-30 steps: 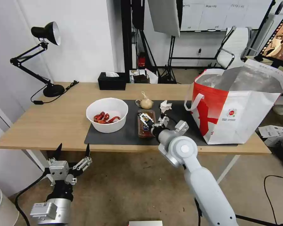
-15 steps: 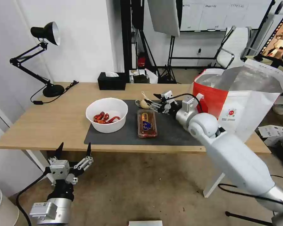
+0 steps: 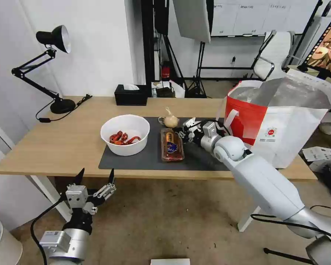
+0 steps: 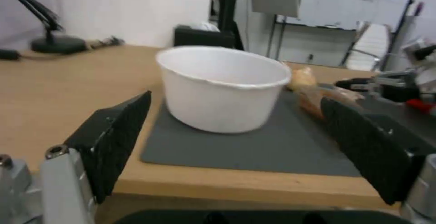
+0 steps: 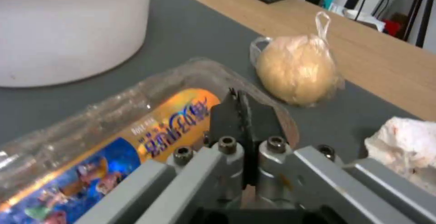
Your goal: Pick up the trash from the table and place it into the takeout bag.
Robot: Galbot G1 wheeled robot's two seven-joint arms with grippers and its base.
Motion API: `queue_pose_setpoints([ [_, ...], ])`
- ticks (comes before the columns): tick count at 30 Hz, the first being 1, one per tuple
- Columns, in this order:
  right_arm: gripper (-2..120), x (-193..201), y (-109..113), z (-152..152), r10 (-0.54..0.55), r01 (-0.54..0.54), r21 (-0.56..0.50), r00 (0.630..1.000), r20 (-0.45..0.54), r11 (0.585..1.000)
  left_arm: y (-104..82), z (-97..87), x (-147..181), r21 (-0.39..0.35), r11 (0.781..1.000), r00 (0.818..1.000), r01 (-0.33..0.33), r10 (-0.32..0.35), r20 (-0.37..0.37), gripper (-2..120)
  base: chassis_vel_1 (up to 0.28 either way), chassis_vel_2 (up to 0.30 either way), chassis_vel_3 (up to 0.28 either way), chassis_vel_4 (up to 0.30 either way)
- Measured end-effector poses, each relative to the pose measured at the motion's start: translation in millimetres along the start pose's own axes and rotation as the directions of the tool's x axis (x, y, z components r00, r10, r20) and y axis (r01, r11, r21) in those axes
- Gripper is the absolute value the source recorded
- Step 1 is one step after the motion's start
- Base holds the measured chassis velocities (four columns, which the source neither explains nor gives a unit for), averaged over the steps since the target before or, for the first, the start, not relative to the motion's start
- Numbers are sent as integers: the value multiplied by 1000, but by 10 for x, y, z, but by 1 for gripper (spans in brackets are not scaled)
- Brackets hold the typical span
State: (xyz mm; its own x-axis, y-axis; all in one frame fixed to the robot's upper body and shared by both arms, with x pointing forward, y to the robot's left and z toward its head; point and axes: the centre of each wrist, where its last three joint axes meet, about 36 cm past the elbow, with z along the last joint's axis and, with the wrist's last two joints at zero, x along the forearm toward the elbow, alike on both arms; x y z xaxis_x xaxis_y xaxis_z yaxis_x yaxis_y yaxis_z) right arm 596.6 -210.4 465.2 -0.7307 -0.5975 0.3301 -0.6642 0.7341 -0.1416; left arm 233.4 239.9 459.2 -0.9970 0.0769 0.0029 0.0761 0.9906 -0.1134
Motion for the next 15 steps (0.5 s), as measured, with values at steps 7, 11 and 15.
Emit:
queue_pose_setpoints([
  [7,0,1,4,60,5,-5,-5,1000,-11,1000,-43,-123,-95,193,976,991,-101,117,-72,100,0,0,0,0],
  [11,0,-24,20,92,5,-5,-11,1000,-19,1000,-83,-232,-199,392,905,972,-167,217,-87,100,0,0,0,0],
  [15,0,-89,56,108,-3,2,-20,1000,-22,1000,-88,-261,-239,478,860,962,-180,254,-95,100,0,0,0,0],
])
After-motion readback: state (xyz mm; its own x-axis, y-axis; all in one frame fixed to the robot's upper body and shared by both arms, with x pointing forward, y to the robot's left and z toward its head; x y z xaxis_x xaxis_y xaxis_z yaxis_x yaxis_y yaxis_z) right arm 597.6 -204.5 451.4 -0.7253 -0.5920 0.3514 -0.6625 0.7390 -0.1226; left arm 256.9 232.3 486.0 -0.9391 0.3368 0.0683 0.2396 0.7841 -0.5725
